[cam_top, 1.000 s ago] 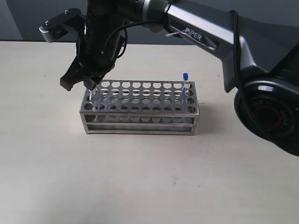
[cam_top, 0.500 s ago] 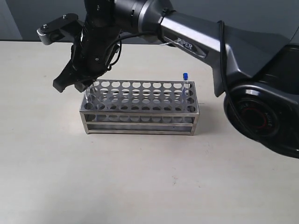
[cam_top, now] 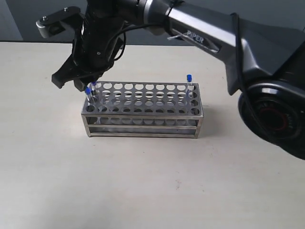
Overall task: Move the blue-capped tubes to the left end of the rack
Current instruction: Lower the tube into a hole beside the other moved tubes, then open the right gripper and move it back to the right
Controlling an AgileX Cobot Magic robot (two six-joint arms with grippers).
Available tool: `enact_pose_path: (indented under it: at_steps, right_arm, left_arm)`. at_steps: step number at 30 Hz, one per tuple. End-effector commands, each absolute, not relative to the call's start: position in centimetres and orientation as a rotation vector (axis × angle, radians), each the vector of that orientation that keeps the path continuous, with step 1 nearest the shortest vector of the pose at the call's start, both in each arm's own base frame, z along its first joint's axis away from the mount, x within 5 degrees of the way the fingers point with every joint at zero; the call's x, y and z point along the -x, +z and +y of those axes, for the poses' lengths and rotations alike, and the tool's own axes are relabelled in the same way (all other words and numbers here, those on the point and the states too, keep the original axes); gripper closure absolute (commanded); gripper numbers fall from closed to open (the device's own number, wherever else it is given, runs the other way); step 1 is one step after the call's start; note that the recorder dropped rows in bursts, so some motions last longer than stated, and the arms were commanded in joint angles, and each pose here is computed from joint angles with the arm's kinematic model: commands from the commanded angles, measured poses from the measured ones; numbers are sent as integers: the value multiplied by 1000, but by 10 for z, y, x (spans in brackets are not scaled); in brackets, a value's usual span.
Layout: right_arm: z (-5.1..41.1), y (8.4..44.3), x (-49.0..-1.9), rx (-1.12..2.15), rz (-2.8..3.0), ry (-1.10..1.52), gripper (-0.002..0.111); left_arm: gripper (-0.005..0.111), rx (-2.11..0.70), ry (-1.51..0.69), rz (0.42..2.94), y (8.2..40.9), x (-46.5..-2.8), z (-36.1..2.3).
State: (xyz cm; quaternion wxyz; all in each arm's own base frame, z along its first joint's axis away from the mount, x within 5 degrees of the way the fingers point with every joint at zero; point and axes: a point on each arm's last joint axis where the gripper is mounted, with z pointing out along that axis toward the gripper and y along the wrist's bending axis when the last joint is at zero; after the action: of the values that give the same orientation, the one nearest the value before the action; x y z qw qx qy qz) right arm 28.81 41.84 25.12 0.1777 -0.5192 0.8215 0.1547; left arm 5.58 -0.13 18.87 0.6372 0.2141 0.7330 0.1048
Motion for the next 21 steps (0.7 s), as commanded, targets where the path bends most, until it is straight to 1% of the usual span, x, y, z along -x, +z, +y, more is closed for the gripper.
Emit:
enact_pose_path:
  at_steps: [1, 6, 9, 16, 18, 21]
  right_arm:
    - [402, 287, -286, 1445, 2290, 340, 73]
    - [376, 305, -305, 1300, 2294, 60, 73]
    - [355, 305, -327, 1153, 2348, -26, 73]
    - [309, 286, -359, 981, 2540, 14, 73]
    - [292, 271, -365, 949, 2613, -19, 73]
    - [284, 256, -365, 954, 2669, -48, 73]
  left_arm:
    - [106, -487, 228, 1666, 191, -56, -2]
    - [106, -487, 228, 1666, 191, -56, -2]
    - [106, -487, 228, 1666, 191, -56, -2]
    - [106, -487, 228, 1666, 191, -56, -2]
    - [106, -487, 228, 1666, 191, -56, -2]
    - [106, -487, 228, 1666, 191, -56, -2]
